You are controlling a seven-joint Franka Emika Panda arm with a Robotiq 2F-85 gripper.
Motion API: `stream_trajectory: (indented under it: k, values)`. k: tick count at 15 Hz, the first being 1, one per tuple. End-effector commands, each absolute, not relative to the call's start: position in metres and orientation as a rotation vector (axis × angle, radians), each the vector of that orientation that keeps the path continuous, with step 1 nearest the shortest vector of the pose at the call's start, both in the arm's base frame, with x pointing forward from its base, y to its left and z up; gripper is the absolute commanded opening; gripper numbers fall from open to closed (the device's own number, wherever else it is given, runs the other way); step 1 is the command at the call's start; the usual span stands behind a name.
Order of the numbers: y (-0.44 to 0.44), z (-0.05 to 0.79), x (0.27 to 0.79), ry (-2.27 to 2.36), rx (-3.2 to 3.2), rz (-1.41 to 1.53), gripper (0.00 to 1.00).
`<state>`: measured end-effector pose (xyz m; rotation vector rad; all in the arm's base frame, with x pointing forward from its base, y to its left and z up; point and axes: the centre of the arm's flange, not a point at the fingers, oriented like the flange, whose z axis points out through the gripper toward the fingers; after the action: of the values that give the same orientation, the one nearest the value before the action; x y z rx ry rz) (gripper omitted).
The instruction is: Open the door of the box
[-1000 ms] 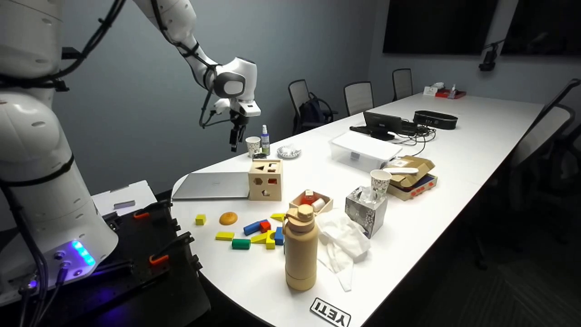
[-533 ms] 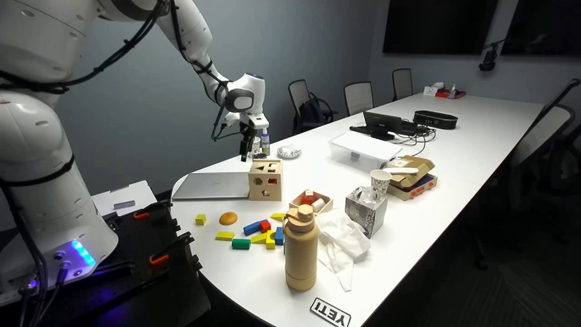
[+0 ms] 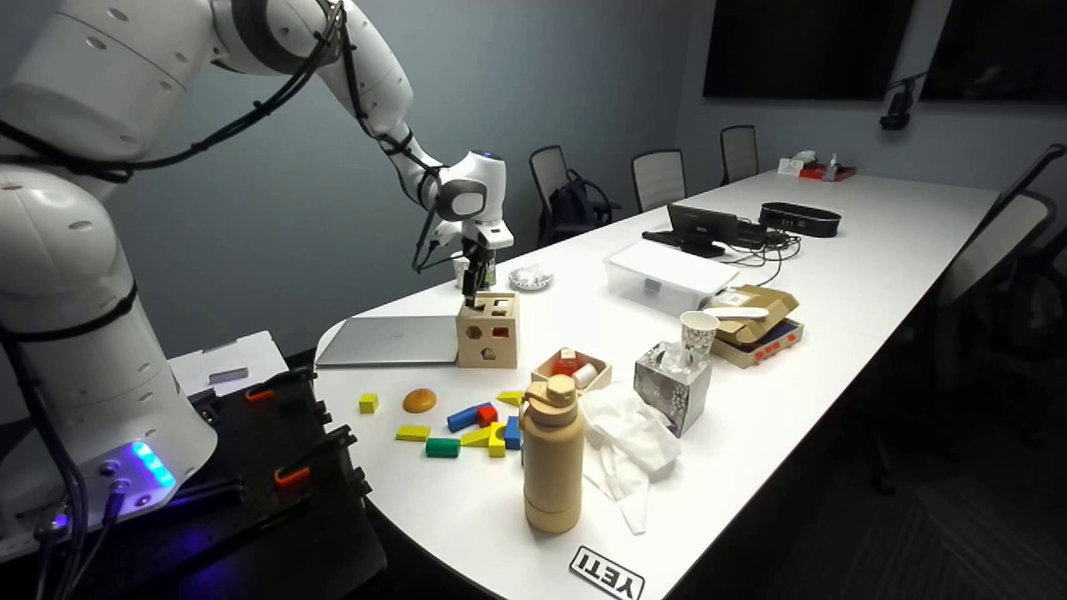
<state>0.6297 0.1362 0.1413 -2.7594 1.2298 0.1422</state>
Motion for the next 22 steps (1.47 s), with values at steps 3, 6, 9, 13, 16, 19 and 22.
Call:
stream_trajectory:
  k: [3,6,9,13,16,19,22]
  values:
    - [0.143,0.126,0.660,1.266,-2.778,0.103,1.00]
    - [0.138,0.132,0.662,1.296,-2.787,0.060,1.00]
    - [0.135,0.141,0.660,1.321,-2.800,0.038,1.00]
    - [0.128,0.133,0.657,1.366,-2.826,0.059,1.00]
    - [0.122,0.129,0.652,1.400,-2.847,0.080,1.00]
    - [0.128,0.128,0.657,1.386,-2.859,0.062,1.00]
    - [0.136,0.122,0.658,1.359,-2.879,0.077,1.00]
